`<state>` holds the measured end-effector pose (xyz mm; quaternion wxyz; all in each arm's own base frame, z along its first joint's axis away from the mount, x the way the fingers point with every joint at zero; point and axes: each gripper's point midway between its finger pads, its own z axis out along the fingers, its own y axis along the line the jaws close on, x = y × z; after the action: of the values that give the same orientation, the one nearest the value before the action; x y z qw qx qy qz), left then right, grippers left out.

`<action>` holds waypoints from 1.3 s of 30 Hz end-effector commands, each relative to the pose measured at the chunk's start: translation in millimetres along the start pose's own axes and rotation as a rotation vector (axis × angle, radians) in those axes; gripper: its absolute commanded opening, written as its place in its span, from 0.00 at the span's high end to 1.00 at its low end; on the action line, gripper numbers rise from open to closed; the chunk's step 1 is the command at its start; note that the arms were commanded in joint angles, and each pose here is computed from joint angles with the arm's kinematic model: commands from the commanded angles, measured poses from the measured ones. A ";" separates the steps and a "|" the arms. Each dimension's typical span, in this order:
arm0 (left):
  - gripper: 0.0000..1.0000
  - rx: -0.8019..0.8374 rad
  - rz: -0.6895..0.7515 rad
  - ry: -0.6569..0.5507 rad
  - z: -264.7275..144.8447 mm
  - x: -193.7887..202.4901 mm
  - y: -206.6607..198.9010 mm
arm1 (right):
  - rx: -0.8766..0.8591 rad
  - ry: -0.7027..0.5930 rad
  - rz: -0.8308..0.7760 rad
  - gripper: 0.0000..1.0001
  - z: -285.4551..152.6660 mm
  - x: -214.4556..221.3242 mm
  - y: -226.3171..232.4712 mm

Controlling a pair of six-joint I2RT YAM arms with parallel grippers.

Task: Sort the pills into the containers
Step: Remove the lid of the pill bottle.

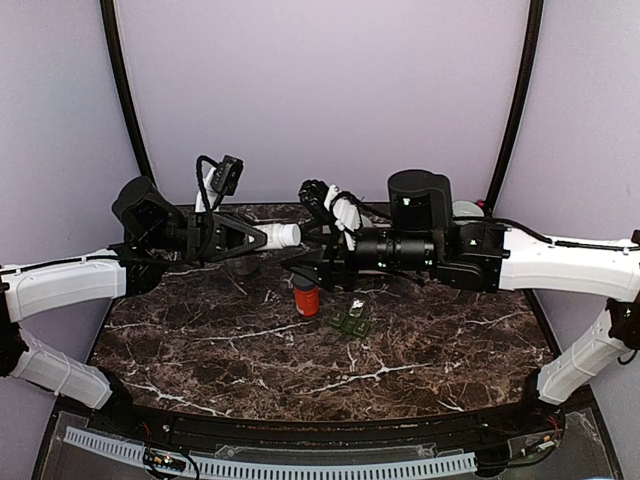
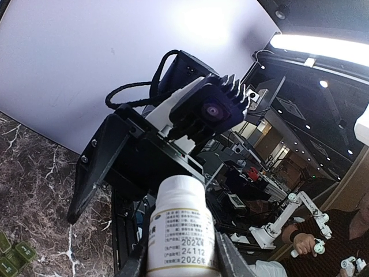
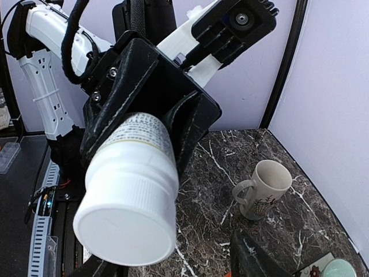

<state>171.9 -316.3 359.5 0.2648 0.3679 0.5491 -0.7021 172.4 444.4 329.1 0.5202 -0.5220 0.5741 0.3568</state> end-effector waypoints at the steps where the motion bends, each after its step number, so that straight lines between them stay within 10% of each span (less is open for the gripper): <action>1: 1.00 0.011 0.105 -0.007 -0.2 -10.3 -16.5 | 0.007 -0.037 0.030 0.39 -6.4 -11.1 0.6; 24: 1.00 -0.108 0.299 -0.044 -0.3 -10.3 18.2 | -0.111 -0.145 1.017 0.39 -50.3 -19.0 -7.6; 39: 1.00 -0.176 0.310 -0.014 -4.4 -1.2 28.2 | -0.164 -0.142 1.205 0.40 -33.7 -32.5 -26.1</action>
<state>200.0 -323.1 335.0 0.3841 0.4074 0.5543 -0.6158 188.1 411.6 344.4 0.2255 -0.1193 0.7254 0.6394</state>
